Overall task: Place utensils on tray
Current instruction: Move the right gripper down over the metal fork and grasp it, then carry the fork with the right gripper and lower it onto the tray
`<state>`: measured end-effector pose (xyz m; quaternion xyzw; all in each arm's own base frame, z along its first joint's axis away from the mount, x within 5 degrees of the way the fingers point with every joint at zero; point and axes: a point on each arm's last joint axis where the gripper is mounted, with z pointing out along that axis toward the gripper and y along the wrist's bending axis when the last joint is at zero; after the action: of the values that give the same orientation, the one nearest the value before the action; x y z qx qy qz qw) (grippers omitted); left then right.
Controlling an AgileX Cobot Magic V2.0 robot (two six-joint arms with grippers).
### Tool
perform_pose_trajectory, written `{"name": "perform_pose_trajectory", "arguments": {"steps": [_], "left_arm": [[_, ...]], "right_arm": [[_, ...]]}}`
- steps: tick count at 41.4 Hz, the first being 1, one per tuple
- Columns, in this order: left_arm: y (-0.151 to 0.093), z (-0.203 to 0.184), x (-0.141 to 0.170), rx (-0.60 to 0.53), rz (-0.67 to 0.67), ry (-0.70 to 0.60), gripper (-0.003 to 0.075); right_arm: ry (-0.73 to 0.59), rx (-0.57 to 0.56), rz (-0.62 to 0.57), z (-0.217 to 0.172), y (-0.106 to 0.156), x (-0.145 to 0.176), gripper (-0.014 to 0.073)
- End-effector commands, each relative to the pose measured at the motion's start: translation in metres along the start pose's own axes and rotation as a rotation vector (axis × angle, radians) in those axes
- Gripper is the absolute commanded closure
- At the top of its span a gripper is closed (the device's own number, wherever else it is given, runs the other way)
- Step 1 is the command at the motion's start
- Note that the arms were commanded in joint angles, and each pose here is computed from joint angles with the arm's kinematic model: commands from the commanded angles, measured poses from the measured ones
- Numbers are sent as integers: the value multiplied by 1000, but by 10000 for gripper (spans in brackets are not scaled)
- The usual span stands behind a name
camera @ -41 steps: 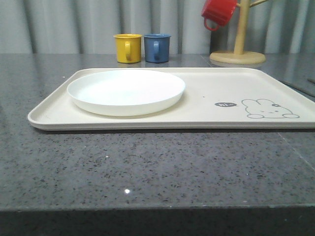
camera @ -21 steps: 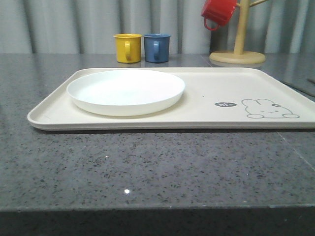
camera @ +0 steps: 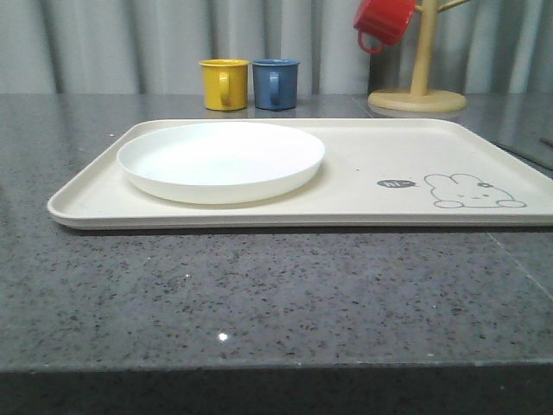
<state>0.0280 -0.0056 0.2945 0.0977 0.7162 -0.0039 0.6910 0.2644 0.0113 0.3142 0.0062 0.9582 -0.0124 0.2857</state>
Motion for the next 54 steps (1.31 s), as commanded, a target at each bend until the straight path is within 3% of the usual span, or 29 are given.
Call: {"name": "perform_pose_trajectory", "arguments": {"steps": [1,23,49,54], "left_arm": [[2,-1,-15,-14,-20,-99,739],[2,-1,-15,-14,-20,-99,739],[2,-1,-15,-14,-20,-99,739],[2,-1,-15,-14,-20,-99,739]], "right_arm": [[-33,-10,-23,-2,6,-22,291],[74,-27,-31,55,17,-42,291],[99,-33,-27,72,19,-41,297],[99,-33,-27,72,19,-41,377]]}}
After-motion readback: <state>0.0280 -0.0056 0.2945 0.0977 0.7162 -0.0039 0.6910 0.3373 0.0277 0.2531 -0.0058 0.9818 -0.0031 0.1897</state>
